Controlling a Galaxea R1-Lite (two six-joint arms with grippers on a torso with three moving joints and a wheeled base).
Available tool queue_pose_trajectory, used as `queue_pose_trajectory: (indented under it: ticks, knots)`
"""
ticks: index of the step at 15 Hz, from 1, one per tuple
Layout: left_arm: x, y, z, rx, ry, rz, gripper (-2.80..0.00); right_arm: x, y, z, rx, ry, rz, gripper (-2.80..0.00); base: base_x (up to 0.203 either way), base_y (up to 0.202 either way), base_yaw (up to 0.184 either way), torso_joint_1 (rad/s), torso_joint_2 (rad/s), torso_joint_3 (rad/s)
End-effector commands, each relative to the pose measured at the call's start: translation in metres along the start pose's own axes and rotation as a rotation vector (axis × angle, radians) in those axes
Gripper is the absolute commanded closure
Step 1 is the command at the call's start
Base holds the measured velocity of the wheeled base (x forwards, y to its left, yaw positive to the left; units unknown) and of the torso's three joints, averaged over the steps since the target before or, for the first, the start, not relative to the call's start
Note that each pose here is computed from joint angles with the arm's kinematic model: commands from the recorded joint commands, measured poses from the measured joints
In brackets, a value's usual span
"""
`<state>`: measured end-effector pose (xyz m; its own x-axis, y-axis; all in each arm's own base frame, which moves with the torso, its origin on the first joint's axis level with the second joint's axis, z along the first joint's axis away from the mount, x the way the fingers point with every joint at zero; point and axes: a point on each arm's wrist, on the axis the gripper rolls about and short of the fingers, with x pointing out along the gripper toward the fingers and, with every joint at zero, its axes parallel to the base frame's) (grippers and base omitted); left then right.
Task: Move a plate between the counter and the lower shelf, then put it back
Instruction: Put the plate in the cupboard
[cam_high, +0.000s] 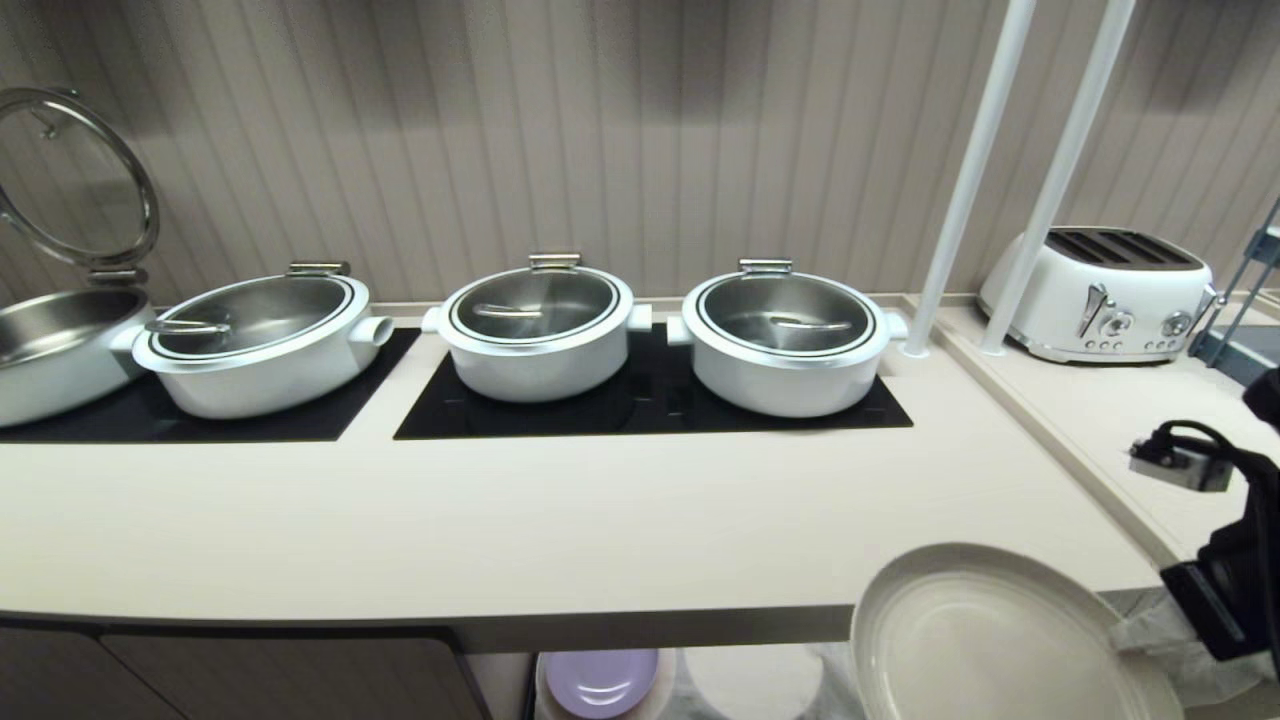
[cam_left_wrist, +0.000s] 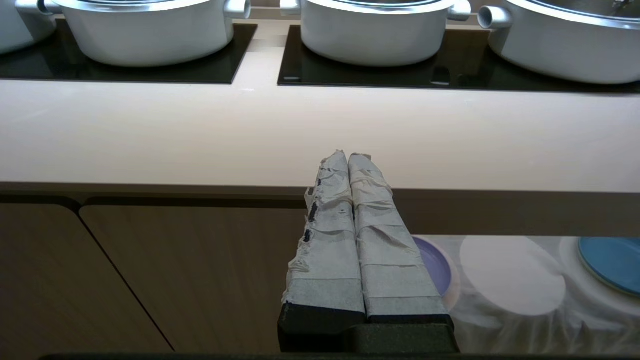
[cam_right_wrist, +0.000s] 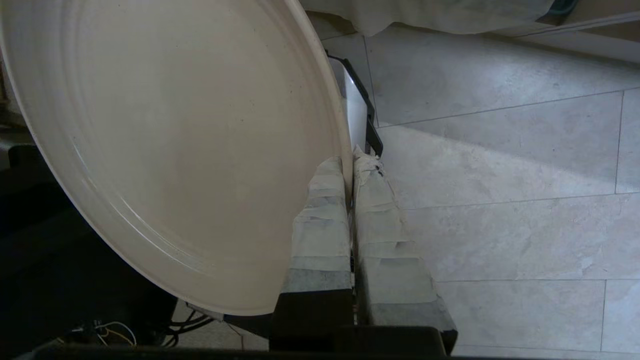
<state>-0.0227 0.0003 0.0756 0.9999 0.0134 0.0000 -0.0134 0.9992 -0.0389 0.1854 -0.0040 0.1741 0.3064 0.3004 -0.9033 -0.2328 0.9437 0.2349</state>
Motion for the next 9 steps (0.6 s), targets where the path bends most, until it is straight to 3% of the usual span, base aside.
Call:
queue_pose_trajectory:
  ticks: [1, 5, 9]
  knots:
    - [0.0, 0.0, 0.0, -0.001, 0.0, 0.0, 0.0, -0.008, 0.008, -0.027, -0.009, -0.018, 0.0, 0.0, 0.0, 0.0, 0.0, 0.0, 0.0, 0.0]
    - [0.0, 0.0, 0.0, -0.001, 0.0, 0.002, 0.0, -0.008, 0.013, -0.049, 0.012, -0.006, 0.004, 0.0, 0.0, 0.0, 0.0, 0.0, 0.0, 0.0]
    - [0.0, 0.0, 0.0, -0.001, 0.0, 0.0, 0.0, -0.008, 0.016, -0.062, 0.108, -0.017, 0.001, 0.0, 0.0, 0.0, 0.0, 0.0, 0.0, 0.0]
